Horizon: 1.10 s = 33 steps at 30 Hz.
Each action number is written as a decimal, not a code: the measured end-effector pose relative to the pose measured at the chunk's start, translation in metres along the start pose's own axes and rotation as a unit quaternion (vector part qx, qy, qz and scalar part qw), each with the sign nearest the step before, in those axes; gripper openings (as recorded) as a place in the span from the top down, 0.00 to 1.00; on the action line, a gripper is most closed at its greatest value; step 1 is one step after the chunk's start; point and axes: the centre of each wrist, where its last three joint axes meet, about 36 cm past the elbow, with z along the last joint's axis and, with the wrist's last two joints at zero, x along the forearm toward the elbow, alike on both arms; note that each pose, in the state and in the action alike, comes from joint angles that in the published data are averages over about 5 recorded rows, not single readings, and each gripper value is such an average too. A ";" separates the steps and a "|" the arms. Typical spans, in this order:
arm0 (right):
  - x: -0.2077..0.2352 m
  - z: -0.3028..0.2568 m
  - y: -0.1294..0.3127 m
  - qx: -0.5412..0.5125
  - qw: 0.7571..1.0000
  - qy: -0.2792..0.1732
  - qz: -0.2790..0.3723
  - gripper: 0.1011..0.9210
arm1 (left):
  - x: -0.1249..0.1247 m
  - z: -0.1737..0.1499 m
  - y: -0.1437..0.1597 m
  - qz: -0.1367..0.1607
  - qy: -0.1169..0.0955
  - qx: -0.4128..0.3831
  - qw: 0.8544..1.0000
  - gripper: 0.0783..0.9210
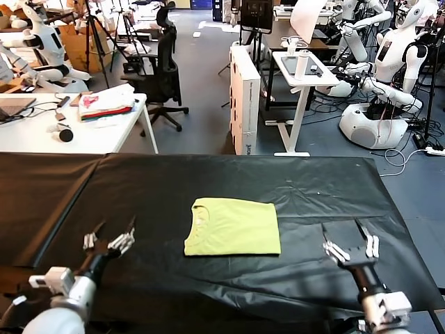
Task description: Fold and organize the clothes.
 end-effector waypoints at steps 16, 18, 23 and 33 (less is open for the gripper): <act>0.072 -0.013 0.031 -0.027 0.990 0.137 0.015 0.02 | 0.064 0.010 -0.012 -0.006 0.106 -0.003 0.994 0.02; 0.073 -0.012 0.034 -0.029 0.990 0.138 0.014 0.02 | 0.069 0.012 -0.015 -0.001 0.114 -0.003 0.993 0.02; 0.075 -0.010 0.037 -0.033 0.989 0.140 0.017 0.02 | 0.073 0.008 -0.017 0.006 0.123 0.001 0.992 0.02; 0.084 -0.009 0.046 -0.026 0.989 0.143 0.037 0.02 | 0.073 0.003 -0.012 0.007 0.137 0.007 0.991 0.02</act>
